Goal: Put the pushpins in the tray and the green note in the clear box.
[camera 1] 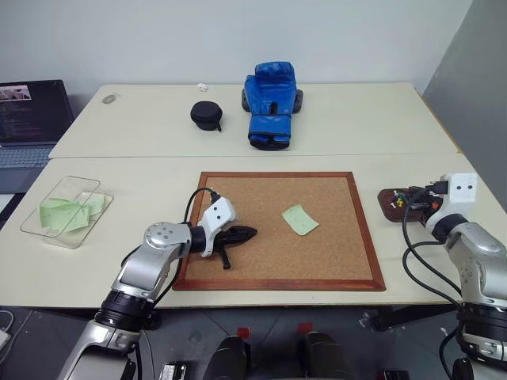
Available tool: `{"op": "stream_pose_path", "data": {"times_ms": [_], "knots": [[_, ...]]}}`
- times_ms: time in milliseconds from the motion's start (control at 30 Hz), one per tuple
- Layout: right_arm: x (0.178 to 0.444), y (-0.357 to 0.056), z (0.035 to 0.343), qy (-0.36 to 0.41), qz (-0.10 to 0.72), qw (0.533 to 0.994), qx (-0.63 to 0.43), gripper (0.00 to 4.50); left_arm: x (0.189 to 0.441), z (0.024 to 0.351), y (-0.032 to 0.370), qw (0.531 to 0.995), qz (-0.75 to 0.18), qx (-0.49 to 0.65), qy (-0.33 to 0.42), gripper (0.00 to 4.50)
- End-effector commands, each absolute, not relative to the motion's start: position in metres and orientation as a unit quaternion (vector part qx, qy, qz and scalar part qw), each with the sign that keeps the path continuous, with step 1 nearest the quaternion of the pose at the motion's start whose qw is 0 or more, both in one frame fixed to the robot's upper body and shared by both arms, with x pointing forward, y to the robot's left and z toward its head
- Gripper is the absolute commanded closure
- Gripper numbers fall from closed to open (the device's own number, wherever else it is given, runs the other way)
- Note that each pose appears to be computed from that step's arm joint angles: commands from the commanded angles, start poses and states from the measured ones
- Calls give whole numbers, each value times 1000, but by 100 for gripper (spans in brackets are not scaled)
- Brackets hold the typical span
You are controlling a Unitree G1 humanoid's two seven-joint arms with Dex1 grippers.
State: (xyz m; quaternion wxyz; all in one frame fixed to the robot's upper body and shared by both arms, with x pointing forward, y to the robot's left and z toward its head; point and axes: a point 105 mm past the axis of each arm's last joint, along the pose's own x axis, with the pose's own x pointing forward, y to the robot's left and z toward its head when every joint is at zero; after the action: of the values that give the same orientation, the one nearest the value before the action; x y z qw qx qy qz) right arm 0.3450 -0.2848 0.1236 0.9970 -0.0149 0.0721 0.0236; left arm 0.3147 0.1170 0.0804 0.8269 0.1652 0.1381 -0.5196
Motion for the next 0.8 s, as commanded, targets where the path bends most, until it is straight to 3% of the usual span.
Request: {"op": "stream_pose_path", "data": {"times_ms": [33,467,633,800], "knots": [[347,-284,125,69,21,997,-2,447,310,68,113,813,-533,170,162,450],[348,-295,120,72,3,997,-12,183,309,69,113,812,-535,169,161,450],[347,-295,119,74,8,997,-29,55,309,69,112,811,-537,168,160,450],[345,-297,115,81,10,995,-56,40,309,68,111,811,-538,167,159,450]]}}
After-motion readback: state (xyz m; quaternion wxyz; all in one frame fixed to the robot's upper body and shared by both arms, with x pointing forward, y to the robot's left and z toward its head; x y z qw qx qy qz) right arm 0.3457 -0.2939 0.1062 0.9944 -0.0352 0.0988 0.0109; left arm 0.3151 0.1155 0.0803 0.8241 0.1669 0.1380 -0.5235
